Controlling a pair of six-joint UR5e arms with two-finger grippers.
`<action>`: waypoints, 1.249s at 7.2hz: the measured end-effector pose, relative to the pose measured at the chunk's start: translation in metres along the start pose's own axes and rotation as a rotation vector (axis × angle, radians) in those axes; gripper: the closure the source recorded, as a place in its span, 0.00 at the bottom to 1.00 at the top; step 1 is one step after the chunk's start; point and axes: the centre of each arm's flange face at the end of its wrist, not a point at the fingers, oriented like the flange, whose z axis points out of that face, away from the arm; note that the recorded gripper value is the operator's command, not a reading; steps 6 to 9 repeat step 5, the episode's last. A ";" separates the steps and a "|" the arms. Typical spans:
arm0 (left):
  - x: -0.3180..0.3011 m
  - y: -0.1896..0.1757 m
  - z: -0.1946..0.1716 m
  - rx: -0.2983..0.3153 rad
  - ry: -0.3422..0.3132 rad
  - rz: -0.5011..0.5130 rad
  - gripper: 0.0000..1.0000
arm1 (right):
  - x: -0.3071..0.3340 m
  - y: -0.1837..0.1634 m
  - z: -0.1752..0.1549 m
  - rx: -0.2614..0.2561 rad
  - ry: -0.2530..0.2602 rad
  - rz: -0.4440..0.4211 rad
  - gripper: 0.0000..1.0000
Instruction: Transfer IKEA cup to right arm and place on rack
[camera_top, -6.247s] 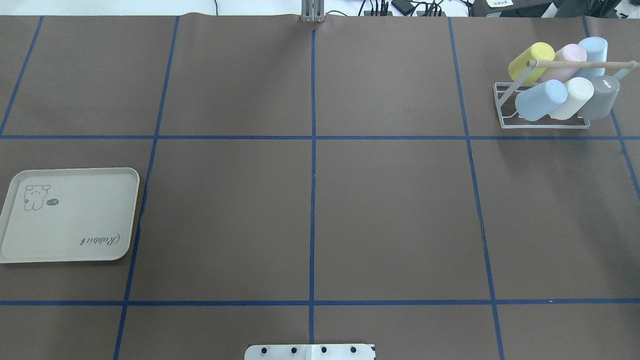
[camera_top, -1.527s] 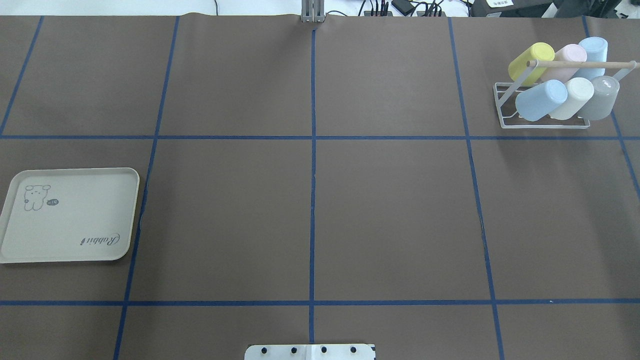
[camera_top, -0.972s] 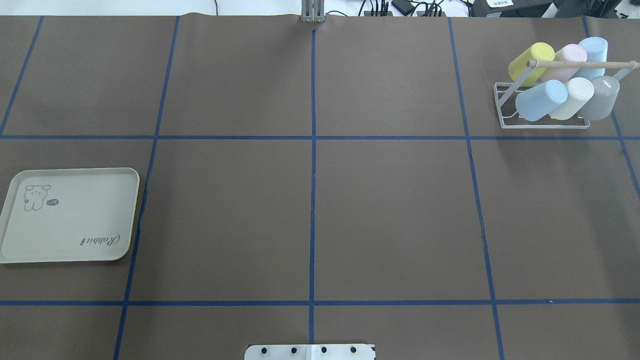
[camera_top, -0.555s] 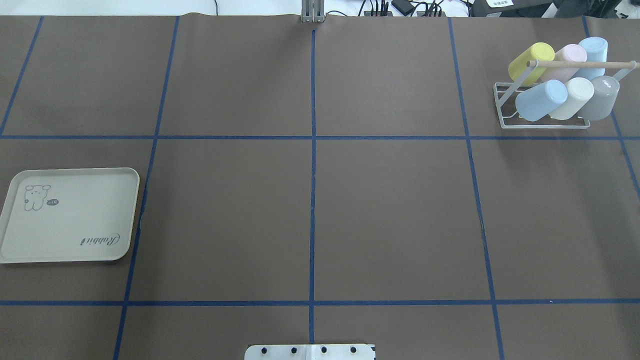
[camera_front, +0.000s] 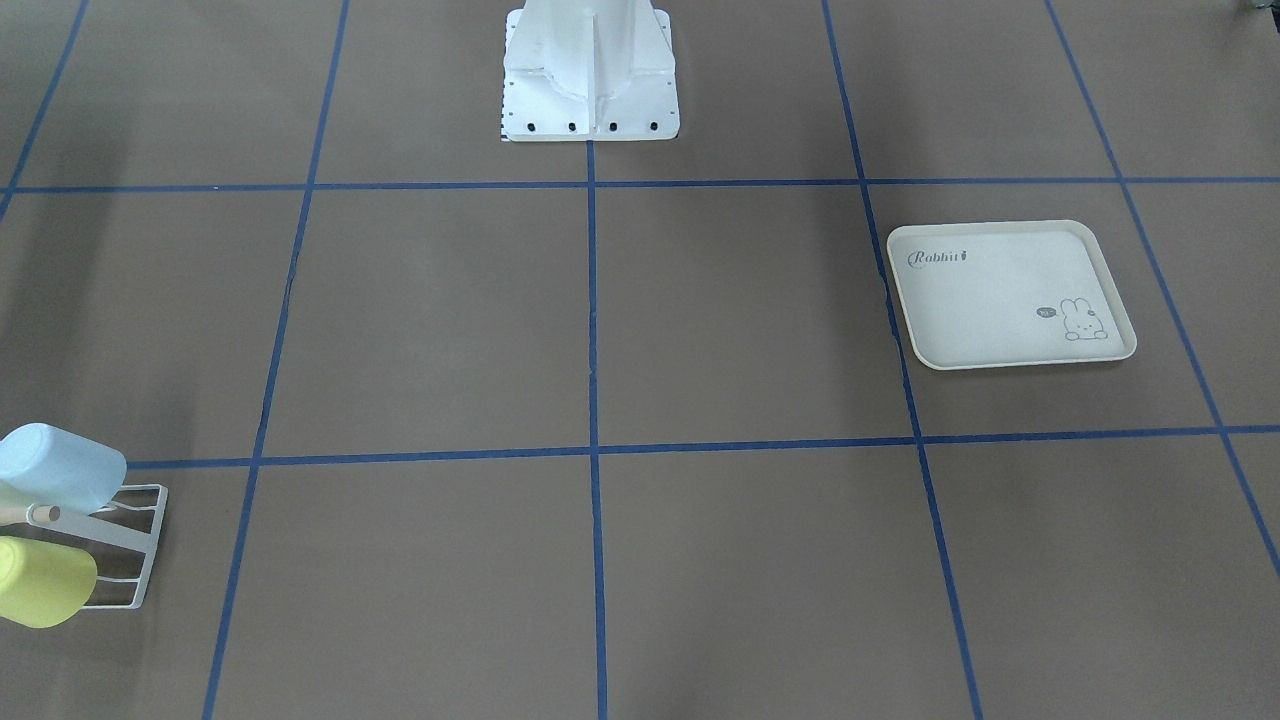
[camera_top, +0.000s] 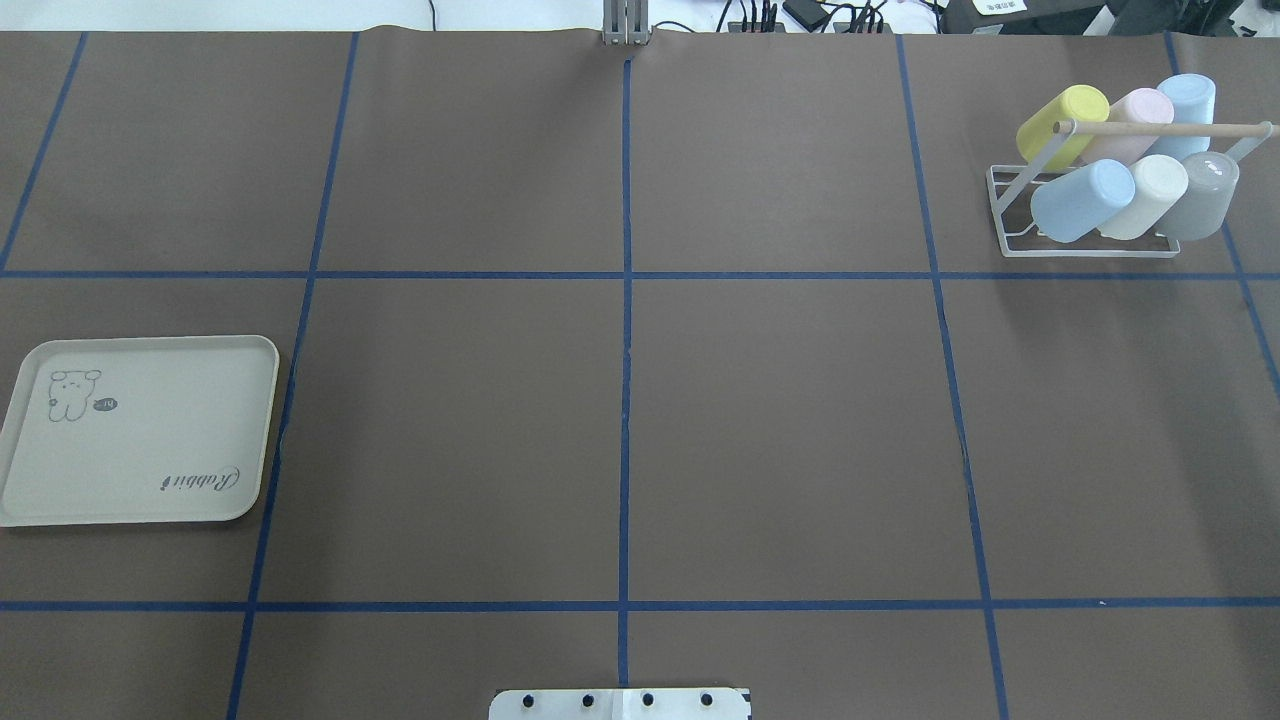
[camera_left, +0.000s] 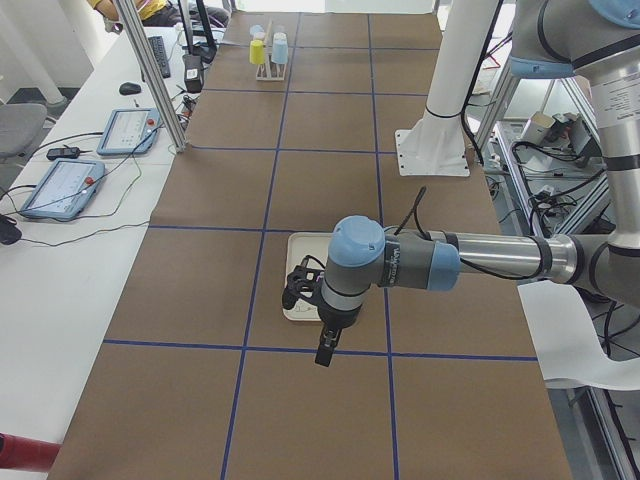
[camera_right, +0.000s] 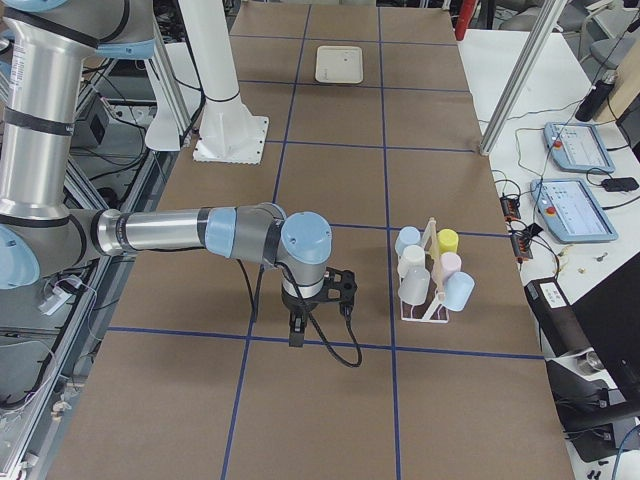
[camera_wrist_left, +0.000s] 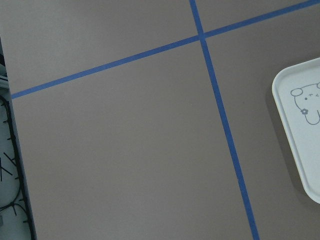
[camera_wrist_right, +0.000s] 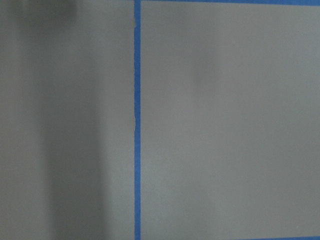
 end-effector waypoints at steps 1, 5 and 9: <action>0.004 -0.003 -0.006 0.012 -0.003 0.010 0.00 | 0.000 0.000 -0.001 0.001 0.000 -0.002 0.00; 0.014 -0.009 -0.020 0.041 -0.005 0.032 0.00 | -0.003 0.002 -0.003 0.006 -0.002 -0.013 0.00; 0.014 -0.009 -0.020 0.041 -0.005 0.032 0.00 | -0.003 0.002 -0.003 0.006 -0.002 -0.013 0.00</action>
